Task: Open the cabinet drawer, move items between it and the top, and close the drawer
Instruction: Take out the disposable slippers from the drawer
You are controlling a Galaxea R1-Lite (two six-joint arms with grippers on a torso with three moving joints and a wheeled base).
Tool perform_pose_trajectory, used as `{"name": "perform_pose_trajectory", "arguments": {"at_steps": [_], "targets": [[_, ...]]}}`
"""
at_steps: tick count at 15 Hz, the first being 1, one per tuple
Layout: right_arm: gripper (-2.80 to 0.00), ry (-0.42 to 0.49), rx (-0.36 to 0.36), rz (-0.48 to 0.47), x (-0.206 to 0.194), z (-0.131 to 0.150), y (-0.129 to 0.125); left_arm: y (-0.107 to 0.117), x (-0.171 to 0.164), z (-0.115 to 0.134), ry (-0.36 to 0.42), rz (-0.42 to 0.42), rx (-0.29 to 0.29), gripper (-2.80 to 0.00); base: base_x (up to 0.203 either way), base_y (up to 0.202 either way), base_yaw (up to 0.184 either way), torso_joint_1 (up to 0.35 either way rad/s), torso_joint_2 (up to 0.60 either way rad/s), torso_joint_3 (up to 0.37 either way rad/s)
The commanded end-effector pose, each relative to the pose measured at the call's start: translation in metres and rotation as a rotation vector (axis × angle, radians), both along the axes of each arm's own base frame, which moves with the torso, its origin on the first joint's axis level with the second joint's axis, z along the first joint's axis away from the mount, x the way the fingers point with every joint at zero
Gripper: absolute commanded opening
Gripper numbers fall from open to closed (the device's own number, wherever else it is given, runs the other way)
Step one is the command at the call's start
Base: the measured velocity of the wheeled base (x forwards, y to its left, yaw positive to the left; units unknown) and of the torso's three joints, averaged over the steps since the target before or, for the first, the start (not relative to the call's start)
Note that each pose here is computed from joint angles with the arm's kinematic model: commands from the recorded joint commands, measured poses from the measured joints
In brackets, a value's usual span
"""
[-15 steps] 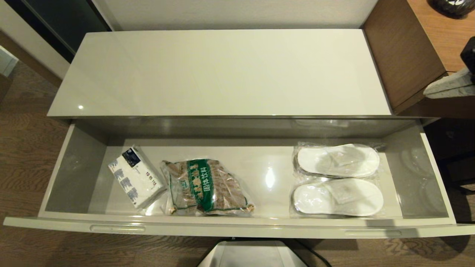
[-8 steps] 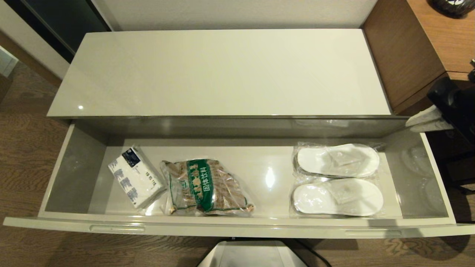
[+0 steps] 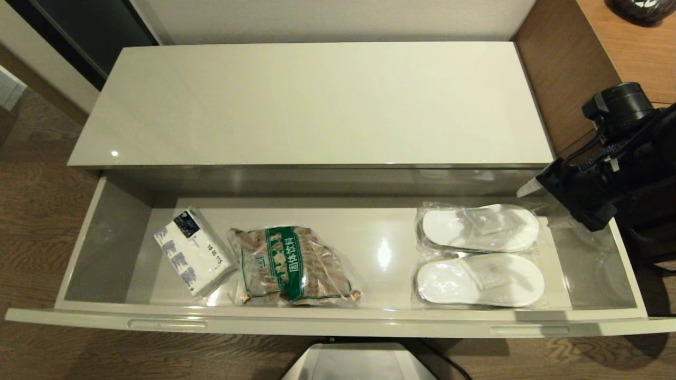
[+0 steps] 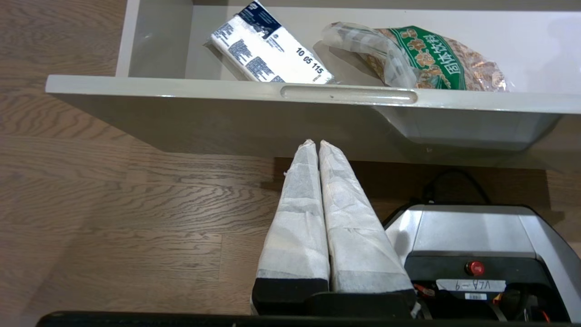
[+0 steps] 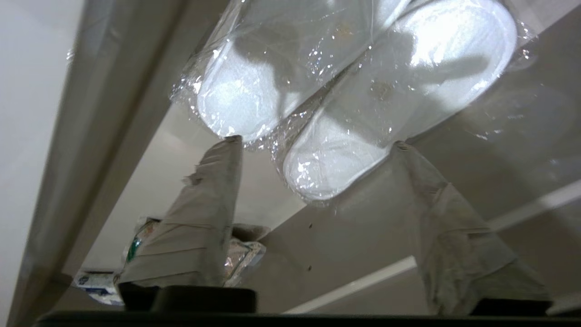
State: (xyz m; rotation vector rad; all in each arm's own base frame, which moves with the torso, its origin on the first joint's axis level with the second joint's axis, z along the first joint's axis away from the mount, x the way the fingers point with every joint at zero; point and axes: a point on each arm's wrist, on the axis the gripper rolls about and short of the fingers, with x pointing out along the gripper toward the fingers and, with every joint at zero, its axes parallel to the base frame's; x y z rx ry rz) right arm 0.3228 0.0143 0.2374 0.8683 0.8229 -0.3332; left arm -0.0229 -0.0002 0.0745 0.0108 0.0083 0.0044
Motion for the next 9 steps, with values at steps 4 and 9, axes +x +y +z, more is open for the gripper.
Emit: {"name": "perform_pose_trajectory", "arguments": {"at_steps": [4,9], "targets": [[0.0,0.065,-0.048,-0.011,0.053,-0.077,0.008,0.0,0.0,0.0,-0.001,0.0,0.0,-2.8,0.0,0.0,0.0,0.0,0.0,0.0],[0.0,0.05,-0.085,0.024,0.058,-0.096,0.009,0.0,0.0,0.0,-0.001,0.0,0.0,-2.8,0.0,0.0,0.0,0.0,0.0,0.0]]}}
